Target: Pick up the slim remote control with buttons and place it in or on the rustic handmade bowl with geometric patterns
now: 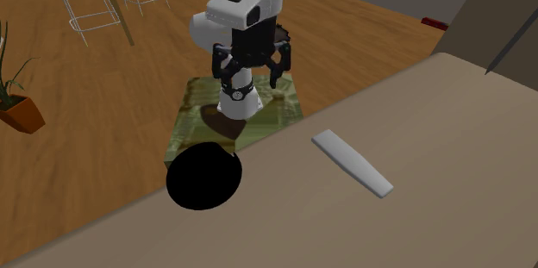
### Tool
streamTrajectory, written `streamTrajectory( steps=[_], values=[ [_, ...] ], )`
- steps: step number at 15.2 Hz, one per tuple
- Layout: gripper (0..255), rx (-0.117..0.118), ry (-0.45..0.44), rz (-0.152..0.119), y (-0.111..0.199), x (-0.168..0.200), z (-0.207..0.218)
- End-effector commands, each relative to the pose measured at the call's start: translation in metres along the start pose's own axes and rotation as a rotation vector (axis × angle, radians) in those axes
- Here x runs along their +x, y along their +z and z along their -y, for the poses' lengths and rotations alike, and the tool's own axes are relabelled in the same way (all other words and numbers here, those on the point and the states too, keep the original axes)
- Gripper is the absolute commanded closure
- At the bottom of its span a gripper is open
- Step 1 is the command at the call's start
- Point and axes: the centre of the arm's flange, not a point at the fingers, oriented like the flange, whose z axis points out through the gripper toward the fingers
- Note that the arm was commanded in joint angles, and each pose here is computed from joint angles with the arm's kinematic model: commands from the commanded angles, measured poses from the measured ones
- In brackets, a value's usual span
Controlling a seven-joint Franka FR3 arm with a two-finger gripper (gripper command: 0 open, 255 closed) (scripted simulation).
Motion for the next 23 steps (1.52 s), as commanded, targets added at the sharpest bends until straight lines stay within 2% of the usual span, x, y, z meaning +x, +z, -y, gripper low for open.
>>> streamTrajectory(
  steps=[1, 20, 23],
  values=[
    [0, 0.003, -0.028, -0.010, 0.011, 0.013, 0.017],
    [0, 0.027, -0.288, -0.092, 0.105, 0.124, 0.207],
    [0, 0.027, -0.288, -0.092, 0.121, 0.125, 0.208]
  ],
)
